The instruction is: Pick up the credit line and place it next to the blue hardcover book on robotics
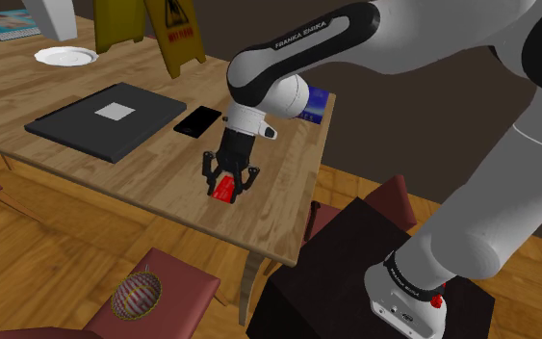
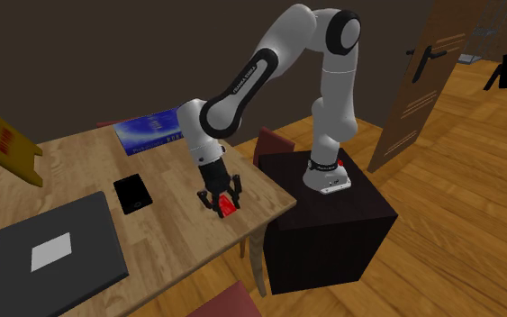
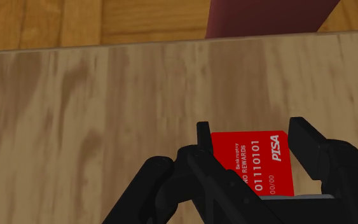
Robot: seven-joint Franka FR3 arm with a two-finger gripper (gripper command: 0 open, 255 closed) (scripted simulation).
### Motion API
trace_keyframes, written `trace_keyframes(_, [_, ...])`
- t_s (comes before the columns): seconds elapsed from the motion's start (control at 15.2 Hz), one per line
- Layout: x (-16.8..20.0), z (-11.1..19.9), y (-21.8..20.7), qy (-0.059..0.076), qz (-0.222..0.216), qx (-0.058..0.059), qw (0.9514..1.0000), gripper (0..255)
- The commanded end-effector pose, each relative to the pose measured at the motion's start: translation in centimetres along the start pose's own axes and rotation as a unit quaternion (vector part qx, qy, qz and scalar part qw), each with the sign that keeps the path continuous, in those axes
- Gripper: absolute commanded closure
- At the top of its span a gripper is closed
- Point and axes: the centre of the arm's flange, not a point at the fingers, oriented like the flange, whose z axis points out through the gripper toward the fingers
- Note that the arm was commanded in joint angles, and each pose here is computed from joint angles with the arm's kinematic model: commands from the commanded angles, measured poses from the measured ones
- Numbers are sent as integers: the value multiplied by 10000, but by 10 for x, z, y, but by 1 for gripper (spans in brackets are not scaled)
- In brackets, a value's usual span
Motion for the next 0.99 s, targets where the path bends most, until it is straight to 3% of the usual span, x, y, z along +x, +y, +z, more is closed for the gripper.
trace_keyframes(0.0, [-6,-7,0,2,2,-2,10000,255])
trace_keyframes(0.92, [-46,-69,0,2,2,-2,10000,255])
